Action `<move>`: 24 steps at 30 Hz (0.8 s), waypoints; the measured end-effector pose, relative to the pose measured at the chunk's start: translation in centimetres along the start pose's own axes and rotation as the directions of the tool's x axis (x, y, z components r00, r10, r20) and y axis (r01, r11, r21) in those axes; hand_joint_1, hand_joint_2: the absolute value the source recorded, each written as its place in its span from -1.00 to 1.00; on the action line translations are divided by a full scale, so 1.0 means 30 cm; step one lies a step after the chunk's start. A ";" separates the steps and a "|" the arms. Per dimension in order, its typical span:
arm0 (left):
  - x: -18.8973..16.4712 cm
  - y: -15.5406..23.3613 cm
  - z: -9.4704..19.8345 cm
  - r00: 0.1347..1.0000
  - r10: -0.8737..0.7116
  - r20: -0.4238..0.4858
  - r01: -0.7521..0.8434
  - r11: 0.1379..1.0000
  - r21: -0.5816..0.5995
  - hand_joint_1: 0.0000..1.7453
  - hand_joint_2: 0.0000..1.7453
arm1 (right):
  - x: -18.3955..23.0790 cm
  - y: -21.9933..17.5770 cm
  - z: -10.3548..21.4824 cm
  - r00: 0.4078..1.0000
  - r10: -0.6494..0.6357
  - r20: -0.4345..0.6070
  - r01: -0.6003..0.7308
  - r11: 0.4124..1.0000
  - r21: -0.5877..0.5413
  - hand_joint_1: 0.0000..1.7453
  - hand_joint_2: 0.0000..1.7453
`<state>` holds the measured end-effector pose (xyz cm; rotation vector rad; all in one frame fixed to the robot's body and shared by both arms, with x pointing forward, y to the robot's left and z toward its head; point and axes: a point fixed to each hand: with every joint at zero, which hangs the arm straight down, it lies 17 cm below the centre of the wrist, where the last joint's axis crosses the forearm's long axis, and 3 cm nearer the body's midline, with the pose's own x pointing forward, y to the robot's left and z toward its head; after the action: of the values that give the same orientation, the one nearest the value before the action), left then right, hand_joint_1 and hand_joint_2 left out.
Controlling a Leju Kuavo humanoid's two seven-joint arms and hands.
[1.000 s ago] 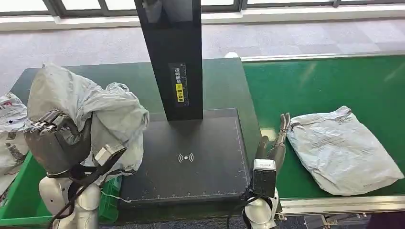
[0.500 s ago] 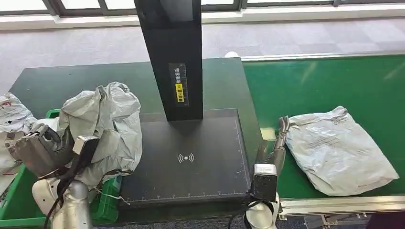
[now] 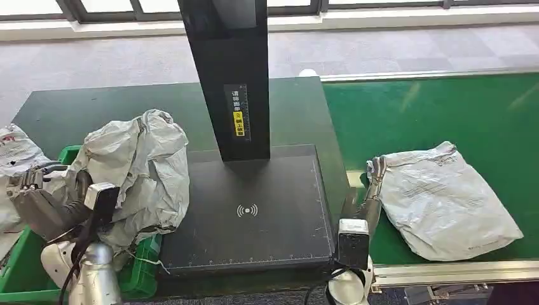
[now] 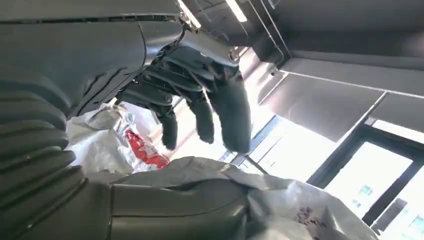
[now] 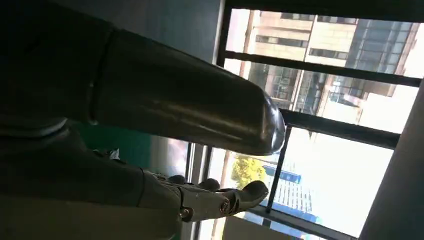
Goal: Moved the parcel from conveyor to table for the left to box.
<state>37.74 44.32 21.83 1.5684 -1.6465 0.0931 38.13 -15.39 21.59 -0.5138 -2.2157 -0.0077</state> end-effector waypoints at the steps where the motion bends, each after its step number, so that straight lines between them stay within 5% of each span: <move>1: -0.001 0.004 -0.001 1.000 0.007 0.000 -0.007 1.000 0.007 -1.00 -1.00 | 0.000 -0.001 0.000 1.000 0.002 0.000 -0.002 1.000 -0.002 -1.00 -1.00; 13: -0.018 0.079 0.001 0.972 0.227 -0.054 -0.217 0.964 0.151 -1.00 -1.00 | 0.005 -0.031 0.006 0.996 0.079 0.033 -0.079 0.997 -0.003 -1.00 -1.00; 19: 0.092 0.005 0.013 0.876 0.475 -0.083 -0.457 0.873 0.172 -1.00 -1.00 | 0.040 -0.112 -0.027 0.987 0.141 0.078 -0.137 0.989 -0.055 -1.00 -1.00; 24: 0.145 -0.007 0.007 0.849 0.523 -0.068 -0.507 0.846 0.166 -1.00 -1.00 | 0.040 -0.138 -0.034 0.984 0.158 0.080 -0.153 0.986 -0.072 -1.00 -1.00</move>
<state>38.41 40.72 24.19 1.1496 -1.9671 0.5852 36.71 -18.92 23.84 -0.7350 -2.2586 0.0250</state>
